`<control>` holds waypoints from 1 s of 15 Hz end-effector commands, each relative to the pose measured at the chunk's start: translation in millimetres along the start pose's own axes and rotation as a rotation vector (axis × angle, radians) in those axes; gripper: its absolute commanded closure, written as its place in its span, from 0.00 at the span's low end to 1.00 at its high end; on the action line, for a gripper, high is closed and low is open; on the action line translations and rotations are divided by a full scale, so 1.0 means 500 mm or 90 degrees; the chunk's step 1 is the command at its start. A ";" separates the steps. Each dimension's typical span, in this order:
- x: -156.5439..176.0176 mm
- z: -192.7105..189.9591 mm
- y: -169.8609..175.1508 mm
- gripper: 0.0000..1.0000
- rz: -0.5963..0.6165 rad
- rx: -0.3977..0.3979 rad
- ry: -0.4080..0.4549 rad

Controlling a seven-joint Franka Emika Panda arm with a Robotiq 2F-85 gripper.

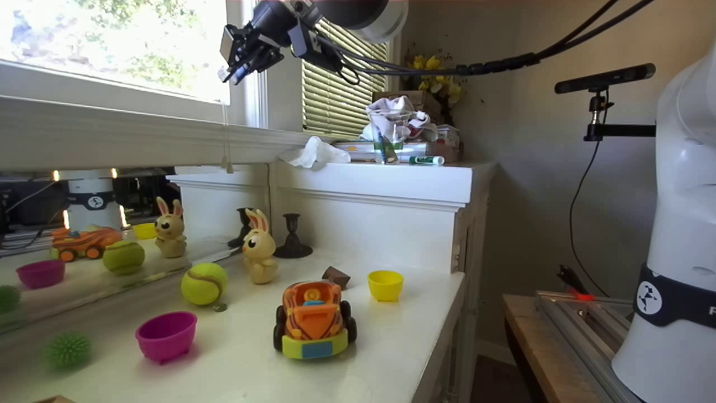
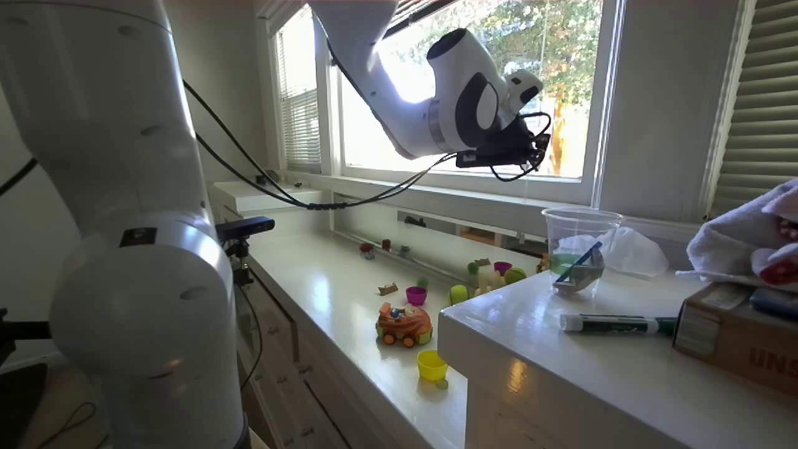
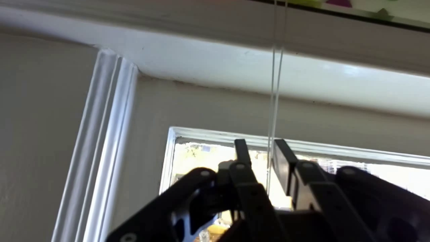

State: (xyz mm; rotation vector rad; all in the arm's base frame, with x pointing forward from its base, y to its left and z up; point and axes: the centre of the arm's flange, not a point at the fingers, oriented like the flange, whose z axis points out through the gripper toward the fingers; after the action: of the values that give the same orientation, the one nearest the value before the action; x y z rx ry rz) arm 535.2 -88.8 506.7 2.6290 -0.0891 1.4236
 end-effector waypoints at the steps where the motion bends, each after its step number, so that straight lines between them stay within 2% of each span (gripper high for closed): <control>1: 0.008 0.015 -0.025 0.99 -0.009 -0.004 0.018; 8: 0.007 0.014 -0.032 1.00 -0.014 0.001 0.017; 9: 0.007 0.013 -0.033 0.80 -0.013 0.002 0.015; 15: 0.016 0.017 -0.030 0.38 -0.014 0.002 0.022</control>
State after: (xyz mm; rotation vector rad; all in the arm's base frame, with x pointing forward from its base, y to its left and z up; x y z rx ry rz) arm 537.2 -79.8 506.0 2.6296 -0.0647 1.4294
